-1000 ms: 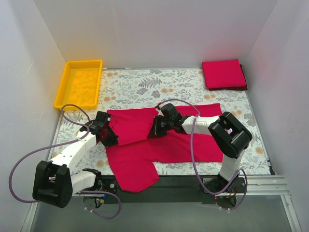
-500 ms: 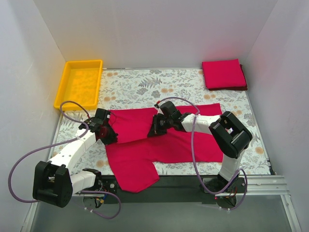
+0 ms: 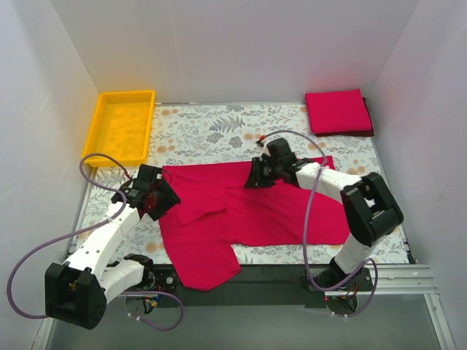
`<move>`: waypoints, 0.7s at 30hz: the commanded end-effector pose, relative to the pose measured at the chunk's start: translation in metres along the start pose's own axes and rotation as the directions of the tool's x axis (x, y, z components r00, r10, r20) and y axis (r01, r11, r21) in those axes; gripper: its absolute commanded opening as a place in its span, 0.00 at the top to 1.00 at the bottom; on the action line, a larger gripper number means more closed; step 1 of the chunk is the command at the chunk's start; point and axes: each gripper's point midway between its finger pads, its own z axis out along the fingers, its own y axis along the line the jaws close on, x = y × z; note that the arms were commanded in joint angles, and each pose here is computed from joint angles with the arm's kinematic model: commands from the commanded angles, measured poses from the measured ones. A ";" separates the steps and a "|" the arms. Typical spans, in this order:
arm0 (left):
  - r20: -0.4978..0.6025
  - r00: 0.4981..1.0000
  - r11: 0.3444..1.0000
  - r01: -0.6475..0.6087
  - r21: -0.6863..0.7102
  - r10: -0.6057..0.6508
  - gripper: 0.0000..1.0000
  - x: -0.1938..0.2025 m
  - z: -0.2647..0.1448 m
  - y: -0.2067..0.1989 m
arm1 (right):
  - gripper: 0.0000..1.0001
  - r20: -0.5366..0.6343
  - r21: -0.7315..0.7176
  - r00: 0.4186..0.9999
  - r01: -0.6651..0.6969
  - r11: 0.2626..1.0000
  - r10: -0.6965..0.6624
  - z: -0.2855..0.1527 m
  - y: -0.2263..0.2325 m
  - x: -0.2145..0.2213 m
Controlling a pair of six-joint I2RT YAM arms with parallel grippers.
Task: Fold and stack the t-shirts
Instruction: Fold the tshirt
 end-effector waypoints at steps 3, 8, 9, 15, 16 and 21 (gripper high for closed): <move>0.174 0.984 0.999 0.031 0.021 -0.034 0.46 -0.064 0.011 -0.037 | 0.68 0.243 0.182 0.968 0.023 0.983 -0.067 -0.069 -0.082 -0.079; 0.247 0.968 0.999 0.024 0.045 -0.034 0.63 -0.119 0.041 -0.074 | 0.69 0.341 0.259 0.940 -0.087 0.962 -0.007 -0.104 -0.146 -0.113; 0.223 0.974 1.000 0.026 0.012 -0.029 0.67 -0.120 0.058 -0.072 | 0.69 0.371 0.269 0.928 -0.130 0.954 0.022 -0.115 -0.165 -0.119; 0.182 0.983 0.998 0.038 -0.058 -0.027 0.80 -0.148 0.107 -0.071 | 0.71 0.437 0.261 0.891 -0.256 0.931 0.122 -0.127 -0.230 -0.139; 0.174 0.984 0.996 0.046 -0.070 -0.033 0.80 -0.151 0.113 -0.067 | 0.71 0.432 0.265 0.890 -0.277 0.924 0.143 -0.123 -0.241 -0.137; 0.121 0.992 0.990 0.060 -0.125 -0.045 0.82 -0.150 0.148 -0.056 | 0.72 0.443 0.278 0.870 -0.362 0.890 0.216 -0.123 -0.281 -0.129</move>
